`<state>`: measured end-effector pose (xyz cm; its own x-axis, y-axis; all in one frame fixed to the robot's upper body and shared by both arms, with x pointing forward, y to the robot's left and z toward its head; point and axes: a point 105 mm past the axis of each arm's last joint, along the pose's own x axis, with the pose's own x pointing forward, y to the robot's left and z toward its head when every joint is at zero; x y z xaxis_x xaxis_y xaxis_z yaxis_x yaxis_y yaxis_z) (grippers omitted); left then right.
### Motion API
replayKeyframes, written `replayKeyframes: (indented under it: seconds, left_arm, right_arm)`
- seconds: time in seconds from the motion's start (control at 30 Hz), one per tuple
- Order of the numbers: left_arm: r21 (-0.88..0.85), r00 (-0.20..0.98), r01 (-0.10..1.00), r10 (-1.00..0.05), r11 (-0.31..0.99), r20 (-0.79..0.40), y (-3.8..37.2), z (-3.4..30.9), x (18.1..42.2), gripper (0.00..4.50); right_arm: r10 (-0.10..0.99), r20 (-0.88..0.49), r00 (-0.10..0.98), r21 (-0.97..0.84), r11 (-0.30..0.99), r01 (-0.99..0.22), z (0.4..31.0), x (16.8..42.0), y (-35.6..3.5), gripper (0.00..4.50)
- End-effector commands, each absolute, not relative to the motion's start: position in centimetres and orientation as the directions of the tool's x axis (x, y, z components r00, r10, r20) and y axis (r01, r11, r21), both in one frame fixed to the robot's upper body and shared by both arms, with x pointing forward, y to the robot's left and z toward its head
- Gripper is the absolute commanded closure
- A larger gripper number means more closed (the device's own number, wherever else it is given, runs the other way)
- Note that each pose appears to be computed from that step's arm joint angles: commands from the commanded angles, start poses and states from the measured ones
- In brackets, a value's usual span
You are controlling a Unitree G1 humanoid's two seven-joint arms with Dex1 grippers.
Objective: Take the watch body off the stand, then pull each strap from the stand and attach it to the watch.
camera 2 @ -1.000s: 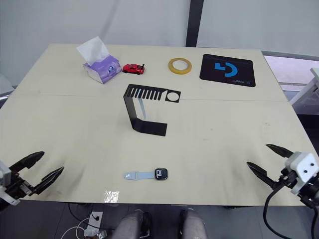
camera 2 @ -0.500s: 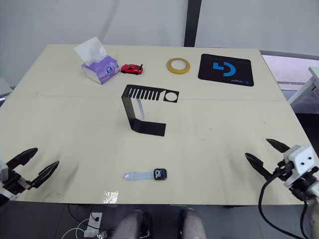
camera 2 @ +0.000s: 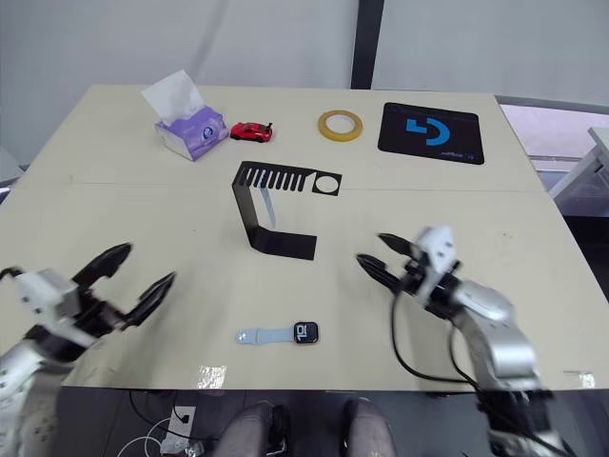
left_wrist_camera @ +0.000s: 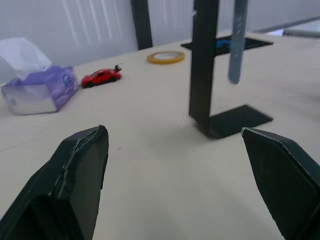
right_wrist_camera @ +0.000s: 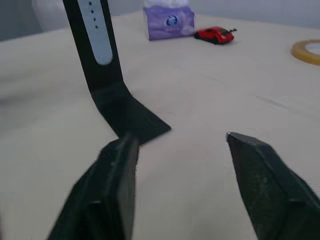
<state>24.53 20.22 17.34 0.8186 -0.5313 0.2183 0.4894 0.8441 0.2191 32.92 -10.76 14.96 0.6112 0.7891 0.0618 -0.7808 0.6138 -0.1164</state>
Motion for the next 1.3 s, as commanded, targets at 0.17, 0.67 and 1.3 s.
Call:
replayKeyframes:
  seconds: [0.17, 0.67, 1.3]
  left_arm:
    - [0.216, 0.827, 0.465, -0.509, 0.858, 0.239, 17.4, 17.7, 25.3, 0.0]
    - [0.168, 0.821, 0.462, -0.492, 0.871, 0.29, 12.9, 18.0, 26.1, 0.0]
    - [0.139, 0.86, 0.365, -0.391, 0.921, 0.327, 10.3, 18.1, 29.7, 1.58]
  right_arm:
    - [0.823, 0.036, 0.567, -0.119, 0.567, -0.815, 14.5, 35.5, -5.0, 4.43]
    - [0.819, -0.12, 0.561, -0.088, 0.554, -0.828, 10.5, 37.1, -3.8, 4.43]
    - [0.834, -0.138, 0.534, -0.052, 0.532, -0.845, 10.1, 36.6, -3.3, 4.5]
